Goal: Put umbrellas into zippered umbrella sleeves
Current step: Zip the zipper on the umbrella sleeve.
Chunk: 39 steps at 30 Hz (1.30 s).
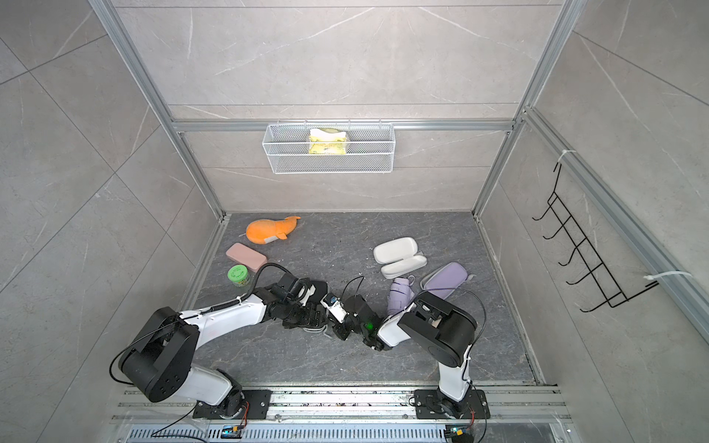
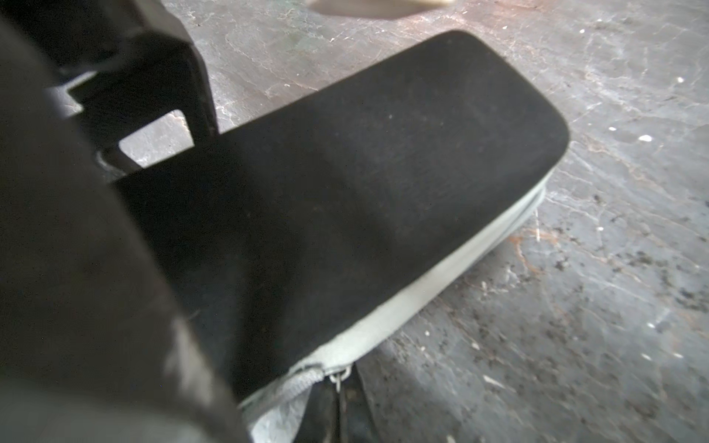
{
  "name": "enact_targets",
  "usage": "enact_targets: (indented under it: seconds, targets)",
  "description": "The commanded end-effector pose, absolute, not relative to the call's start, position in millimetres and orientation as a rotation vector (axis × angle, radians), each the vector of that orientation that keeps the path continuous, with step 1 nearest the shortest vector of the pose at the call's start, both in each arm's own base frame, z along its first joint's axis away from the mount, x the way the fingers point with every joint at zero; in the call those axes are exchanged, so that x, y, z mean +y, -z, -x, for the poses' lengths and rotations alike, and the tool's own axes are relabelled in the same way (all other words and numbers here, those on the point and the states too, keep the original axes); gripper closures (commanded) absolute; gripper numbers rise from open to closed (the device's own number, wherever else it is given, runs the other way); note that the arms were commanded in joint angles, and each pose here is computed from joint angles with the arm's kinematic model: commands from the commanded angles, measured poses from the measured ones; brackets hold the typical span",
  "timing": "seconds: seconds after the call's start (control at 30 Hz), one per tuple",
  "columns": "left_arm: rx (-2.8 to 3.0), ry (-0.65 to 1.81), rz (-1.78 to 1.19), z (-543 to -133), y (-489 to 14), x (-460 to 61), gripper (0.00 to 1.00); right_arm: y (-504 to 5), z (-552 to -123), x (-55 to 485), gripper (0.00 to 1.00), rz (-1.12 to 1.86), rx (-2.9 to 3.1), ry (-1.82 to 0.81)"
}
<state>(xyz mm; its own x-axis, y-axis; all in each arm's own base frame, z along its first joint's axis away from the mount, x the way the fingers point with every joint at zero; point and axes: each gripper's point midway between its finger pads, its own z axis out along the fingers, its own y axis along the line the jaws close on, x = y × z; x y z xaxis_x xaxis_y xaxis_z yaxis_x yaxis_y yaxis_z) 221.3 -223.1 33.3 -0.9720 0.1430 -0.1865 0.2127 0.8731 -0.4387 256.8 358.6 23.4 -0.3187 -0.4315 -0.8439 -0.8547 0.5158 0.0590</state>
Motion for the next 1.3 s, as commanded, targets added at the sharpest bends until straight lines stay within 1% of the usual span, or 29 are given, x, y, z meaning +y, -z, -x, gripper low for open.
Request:
enact_targets:
  seconds: [0.0,0.2,0.37,0.6,0.9,1.0,1.07,1.13,1.27]
  targets:
    - [2.997,0.617,-0.373,-202.9,-9.0,-218.4,0.11,-42.9,-261.9,369.4,1.0,1.024,1.885,-0.732]
    - [3.086,0.504,-0.488,-188.5,6.0,-218.9,0.24,-42.8,-283.0,358.8,1.0,0.953,1.916,-0.626]
    - [3.11,0.508,-0.55,-181.7,8.2,-222.7,0.29,-42.5,-304.2,350.4,1.0,0.905,1.942,-0.525]
    - [3.107,0.628,-0.61,-180.1,1.3,-238.9,0.35,-53.4,-329.1,349.5,1.0,0.882,1.924,-0.472]
    - [3.099,0.773,-0.661,-176.5,-7.8,-255.7,0.48,-52.5,-352.1,341.1,1.0,0.801,1.998,-0.447]
    - [3.102,0.809,-0.701,-171.8,-11.4,-259.9,0.5,-53.1,-357.8,340.0,1.0,0.787,2.038,-0.444]
    - [3.096,0.808,-0.729,-171.2,-16.2,-260.4,0.48,-53.1,-357.2,341.9,1.0,0.787,2.045,-0.458]
    - [3.078,0.806,-0.757,-171.8,-23.0,-260.2,0.44,-48.9,-355.5,341.0,1.0,0.779,2.07,-0.463]
    - [3.023,0.726,-0.758,-180.2,-36.8,-250.5,0.19,-47.8,-339.7,336.0,1.0,0.759,2.107,-0.522]
